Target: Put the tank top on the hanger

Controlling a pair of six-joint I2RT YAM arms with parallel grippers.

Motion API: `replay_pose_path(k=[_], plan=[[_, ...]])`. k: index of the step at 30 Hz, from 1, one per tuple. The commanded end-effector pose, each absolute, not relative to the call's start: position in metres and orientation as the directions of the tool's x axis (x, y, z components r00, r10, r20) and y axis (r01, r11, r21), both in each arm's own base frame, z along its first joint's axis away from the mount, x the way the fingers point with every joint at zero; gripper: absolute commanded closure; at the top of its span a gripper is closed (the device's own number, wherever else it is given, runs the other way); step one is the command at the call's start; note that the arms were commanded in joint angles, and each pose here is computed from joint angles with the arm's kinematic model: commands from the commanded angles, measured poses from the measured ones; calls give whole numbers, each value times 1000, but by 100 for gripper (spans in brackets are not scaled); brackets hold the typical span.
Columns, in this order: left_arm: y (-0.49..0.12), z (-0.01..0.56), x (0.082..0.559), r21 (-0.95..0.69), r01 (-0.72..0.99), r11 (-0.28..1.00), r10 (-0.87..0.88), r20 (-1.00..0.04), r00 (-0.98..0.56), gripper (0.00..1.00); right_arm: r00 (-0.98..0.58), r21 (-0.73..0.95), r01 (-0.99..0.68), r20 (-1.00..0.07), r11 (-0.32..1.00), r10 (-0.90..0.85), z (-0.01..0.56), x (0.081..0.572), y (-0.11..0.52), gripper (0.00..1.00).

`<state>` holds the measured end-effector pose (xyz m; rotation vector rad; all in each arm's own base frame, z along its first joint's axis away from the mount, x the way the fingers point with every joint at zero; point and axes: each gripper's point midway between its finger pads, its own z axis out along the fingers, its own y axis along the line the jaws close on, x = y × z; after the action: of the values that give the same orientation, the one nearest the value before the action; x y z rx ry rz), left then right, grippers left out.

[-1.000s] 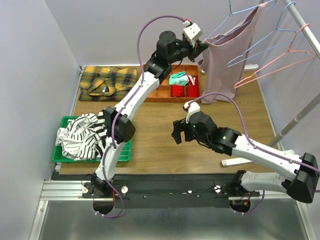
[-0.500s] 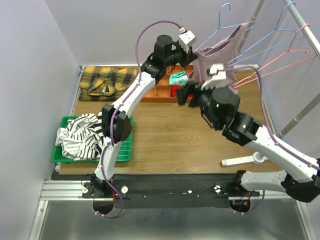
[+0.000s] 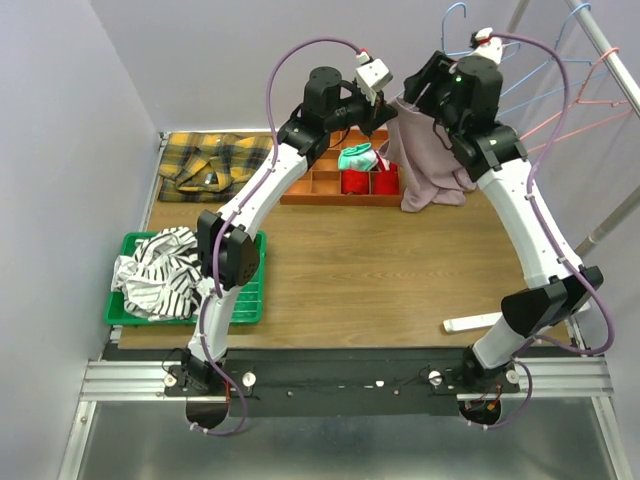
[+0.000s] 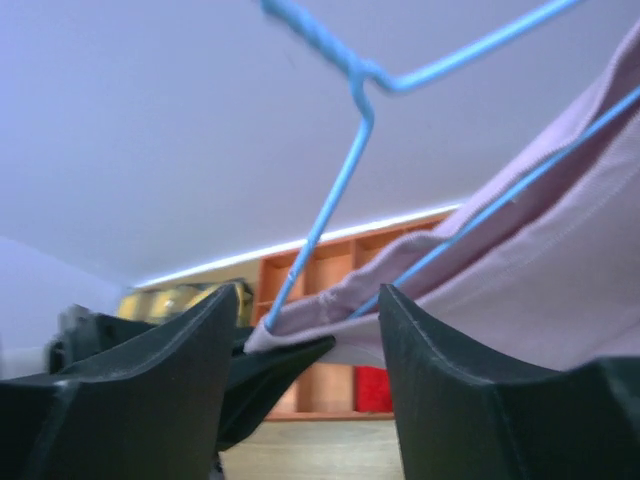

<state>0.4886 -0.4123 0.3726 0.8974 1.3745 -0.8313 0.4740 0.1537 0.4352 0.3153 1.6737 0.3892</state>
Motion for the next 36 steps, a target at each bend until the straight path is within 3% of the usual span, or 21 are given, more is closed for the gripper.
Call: replay_pose_path(k=[1, 14, 24, 28, 31, 35, 36], plan=[[-407, 422, 467, 74, 911, 406, -54, -993, 104, 100, -135, 572, -91, -818, 815, 559, 467, 478, 146, 38], [-412, 428, 460, 65, 919, 389, -62, -993, 96, 100, -203, 641, -127, -764, 757, 612, 437, 493, 164, 42], [-422, 428, 457, 59, 922, 382, -65, -994, 91, 100, -200, 594, -97, -798, 799, 569, 413, 495, 183, 45], [-425, 425, 457, 58, 923, 380, -65, -994, 89, 100, -187, 566, -69, -816, 822, 546, 404, 494, 190, 51], [-425, 425, 456, 55, 924, 379, -64, -994, 85, 100, -163, 549, -40, -828, 835, 537, 402, 496, 184, 64], [-425, 425, 455, 55, 925, 376, -64, -994, 85, 100, -137, 525, -1, -843, 851, 520, 400, 501, 175, 99], [-425, 426, 454, 55, 925, 376, -64, -994, 85, 100, -135, 522, 5, -845, 853, 518, 400, 502, 174, 99]])
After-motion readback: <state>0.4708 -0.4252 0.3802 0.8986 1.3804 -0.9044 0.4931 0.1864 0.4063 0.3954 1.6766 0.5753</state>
